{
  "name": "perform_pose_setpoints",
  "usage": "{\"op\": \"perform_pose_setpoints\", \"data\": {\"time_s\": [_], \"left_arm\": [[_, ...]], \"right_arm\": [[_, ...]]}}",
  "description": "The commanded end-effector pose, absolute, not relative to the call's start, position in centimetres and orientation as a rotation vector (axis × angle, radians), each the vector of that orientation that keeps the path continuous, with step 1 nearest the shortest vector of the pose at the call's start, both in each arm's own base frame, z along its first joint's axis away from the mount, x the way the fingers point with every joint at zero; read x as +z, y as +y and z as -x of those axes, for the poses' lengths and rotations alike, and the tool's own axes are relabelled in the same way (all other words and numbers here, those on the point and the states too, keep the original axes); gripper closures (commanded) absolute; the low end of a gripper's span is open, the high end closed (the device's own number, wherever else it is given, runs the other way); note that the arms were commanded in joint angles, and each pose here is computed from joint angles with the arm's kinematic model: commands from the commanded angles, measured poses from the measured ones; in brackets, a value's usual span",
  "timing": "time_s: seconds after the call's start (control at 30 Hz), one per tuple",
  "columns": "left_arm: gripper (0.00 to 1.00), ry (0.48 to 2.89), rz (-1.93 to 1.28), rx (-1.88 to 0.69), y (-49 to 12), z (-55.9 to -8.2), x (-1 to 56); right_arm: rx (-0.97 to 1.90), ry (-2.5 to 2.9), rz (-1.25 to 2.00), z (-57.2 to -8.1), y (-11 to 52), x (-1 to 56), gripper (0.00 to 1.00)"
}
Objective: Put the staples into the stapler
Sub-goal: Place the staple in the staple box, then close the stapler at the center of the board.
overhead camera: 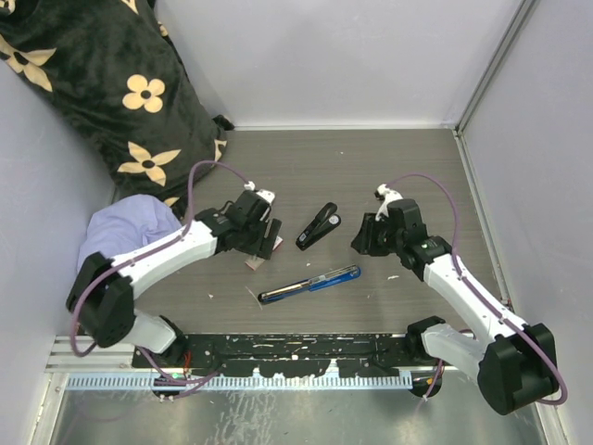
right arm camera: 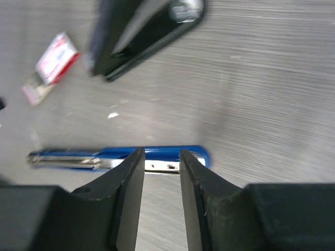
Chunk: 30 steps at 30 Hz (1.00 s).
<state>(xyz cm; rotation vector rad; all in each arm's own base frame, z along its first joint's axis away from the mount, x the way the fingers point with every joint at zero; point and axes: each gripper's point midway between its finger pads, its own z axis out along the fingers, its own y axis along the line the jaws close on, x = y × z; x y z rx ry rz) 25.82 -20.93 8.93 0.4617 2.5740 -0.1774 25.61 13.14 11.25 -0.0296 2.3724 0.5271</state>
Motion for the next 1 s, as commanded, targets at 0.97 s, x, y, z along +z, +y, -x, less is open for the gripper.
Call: {"op": "perform_pose_setpoints", "data": {"time_s": [0.97], "left_arm": [[0.01, 2.227, 0.278, -0.626, -9.4, -25.4, 14.9]], "right_arm": [[0.679, 1.672, 1.727, -15.4, 39.9, 6.4, 0.38]]}}
